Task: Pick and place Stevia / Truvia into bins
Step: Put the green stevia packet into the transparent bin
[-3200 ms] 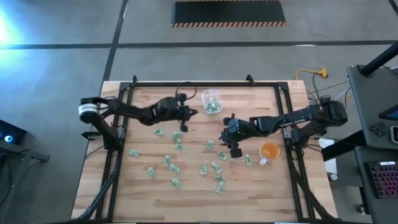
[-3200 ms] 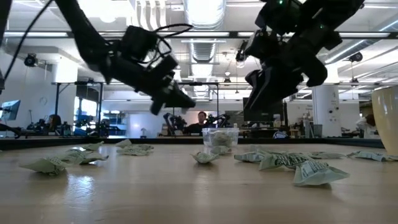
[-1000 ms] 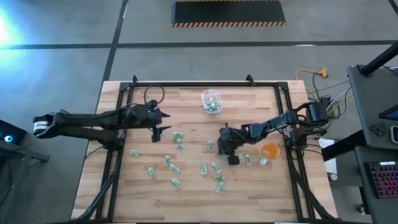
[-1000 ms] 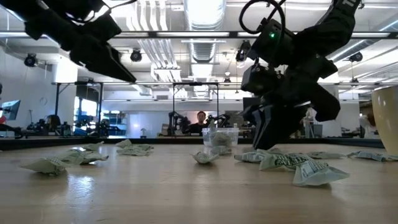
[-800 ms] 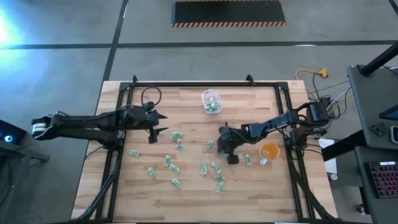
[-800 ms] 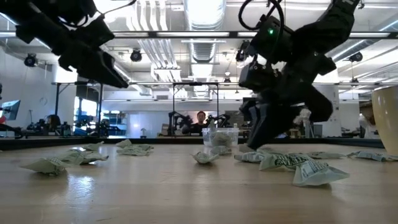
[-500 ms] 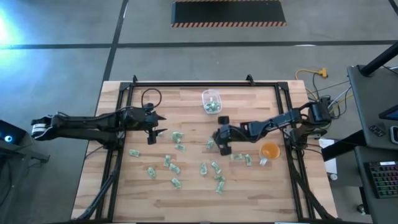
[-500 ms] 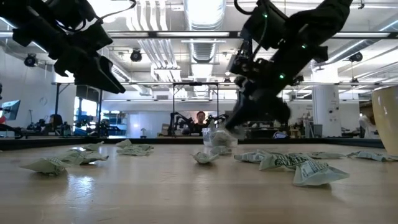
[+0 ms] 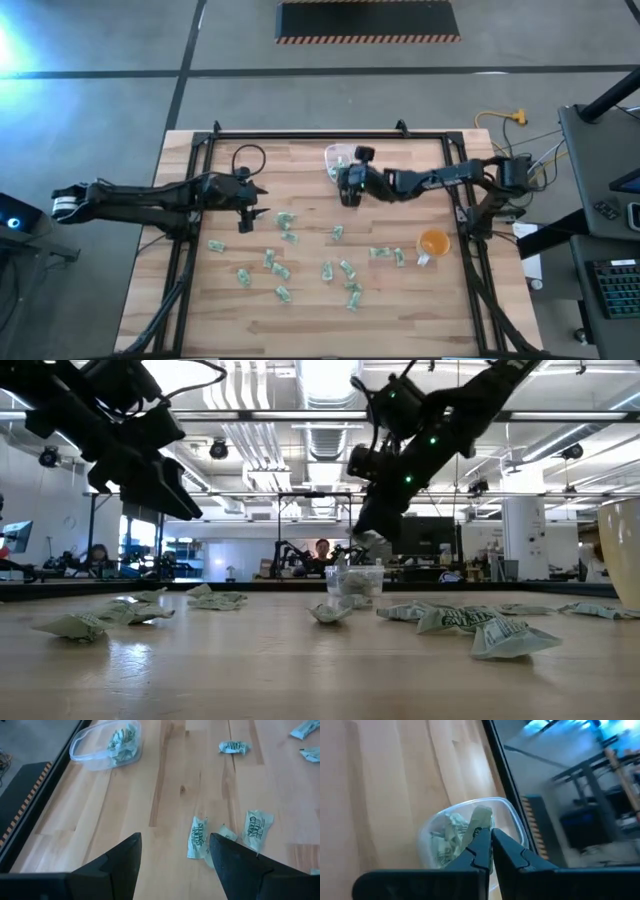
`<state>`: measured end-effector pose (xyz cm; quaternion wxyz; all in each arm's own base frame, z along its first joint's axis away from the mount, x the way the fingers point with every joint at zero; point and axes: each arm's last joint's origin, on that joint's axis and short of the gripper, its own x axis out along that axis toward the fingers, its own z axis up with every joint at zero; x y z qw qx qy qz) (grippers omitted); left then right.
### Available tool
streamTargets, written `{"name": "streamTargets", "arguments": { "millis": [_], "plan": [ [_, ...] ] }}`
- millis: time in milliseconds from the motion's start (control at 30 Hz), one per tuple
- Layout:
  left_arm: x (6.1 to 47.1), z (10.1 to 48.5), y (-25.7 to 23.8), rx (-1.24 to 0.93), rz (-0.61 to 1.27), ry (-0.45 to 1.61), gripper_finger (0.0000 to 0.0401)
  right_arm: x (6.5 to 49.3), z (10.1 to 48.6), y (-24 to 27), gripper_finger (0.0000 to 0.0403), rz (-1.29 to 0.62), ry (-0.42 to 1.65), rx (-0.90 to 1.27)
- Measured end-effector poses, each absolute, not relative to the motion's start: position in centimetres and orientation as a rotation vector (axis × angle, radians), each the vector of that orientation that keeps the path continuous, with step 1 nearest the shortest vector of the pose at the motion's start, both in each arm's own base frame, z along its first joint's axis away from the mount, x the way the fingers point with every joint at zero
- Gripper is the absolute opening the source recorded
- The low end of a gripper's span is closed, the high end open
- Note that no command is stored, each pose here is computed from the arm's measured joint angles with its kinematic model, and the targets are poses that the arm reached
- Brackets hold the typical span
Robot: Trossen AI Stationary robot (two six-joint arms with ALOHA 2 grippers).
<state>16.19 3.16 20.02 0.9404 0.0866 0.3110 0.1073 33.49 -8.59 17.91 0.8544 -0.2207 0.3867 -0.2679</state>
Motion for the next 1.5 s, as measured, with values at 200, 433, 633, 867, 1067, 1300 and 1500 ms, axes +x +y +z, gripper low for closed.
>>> {"name": "streamTargets", "arguments": {
  "millis": [200,433,633,867,1067,1300,1500],
  "plan": [
    [16.3,20.1,3.2,0.2,0.213,0.625,0.0217,33.0,17.7,-11.8,0.0009,-0.503,0.783,-0.296],
    [16.4,20.1,3.2,0.199,0.214,0.623,0.0217,32.6,17.5,-12.7,0.0041,-0.485,0.77,-0.229],
    [16.8,19.6,3.2,0.189,0.209,0.651,0.0217,32.5,17.6,-12.7,0.0105,-0.491,0.772,-0.217],
    [17.9,17.4,3.3,0.108,0.149,0.781,0.0217,31.8,19.1,-10.3,0.0139,-0.418,0.821,-0.23],
    [19.5,15.1,3.5,0.1,0.126,0.85,0.0217,31.4,20.3,-7.4,0.0138,-0.338,0.835,-0.252],
    [21.5,14.4,3.9,0.089,0.06,0.883,0.0216,31.2,20.8,-5.3,0.0123,-0.279,0.841,-0.271],
    [22.2,13.9,4.2,0.056,0.018,0.915,0.0182,31.0,20.9,-5.1,0.0111,-0.274,0.85,-0.271]
  ]
}}
